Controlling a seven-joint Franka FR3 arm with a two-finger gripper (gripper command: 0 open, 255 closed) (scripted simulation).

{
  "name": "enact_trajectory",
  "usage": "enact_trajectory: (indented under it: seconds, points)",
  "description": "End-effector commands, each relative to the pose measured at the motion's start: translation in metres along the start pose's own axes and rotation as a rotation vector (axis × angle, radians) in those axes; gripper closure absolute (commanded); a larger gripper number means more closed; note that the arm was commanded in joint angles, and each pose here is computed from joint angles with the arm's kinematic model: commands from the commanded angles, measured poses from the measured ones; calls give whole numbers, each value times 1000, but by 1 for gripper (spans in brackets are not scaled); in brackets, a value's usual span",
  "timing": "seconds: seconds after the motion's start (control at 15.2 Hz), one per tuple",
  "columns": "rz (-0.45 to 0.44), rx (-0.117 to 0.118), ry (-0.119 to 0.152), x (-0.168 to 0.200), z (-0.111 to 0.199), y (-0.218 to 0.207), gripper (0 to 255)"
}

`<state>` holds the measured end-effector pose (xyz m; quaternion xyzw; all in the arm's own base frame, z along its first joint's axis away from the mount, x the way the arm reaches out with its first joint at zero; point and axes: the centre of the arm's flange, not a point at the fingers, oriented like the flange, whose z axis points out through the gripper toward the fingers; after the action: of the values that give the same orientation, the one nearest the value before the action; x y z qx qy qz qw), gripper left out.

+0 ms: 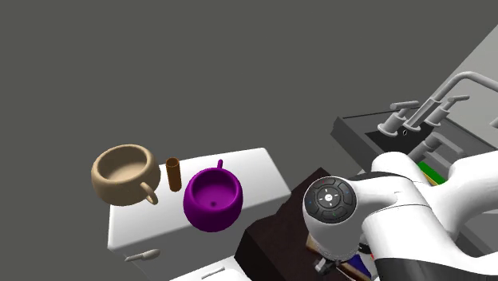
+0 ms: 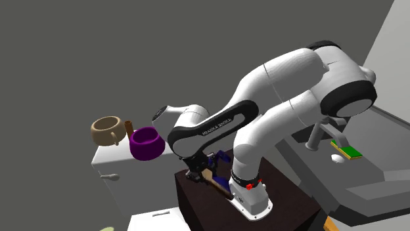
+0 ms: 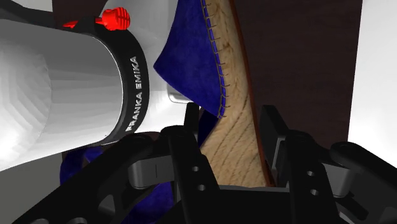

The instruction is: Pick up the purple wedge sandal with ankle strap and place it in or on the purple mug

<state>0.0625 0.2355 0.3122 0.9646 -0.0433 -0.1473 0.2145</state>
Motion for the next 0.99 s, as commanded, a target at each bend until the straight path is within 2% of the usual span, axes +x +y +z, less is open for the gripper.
enact_trajectory:
  seconds: [0.0, 0.92]
  points:
    - [0, -1, 0, -4, -9, 4, 255]
    - [0, -1, 0, -23, -73, 36, 255]
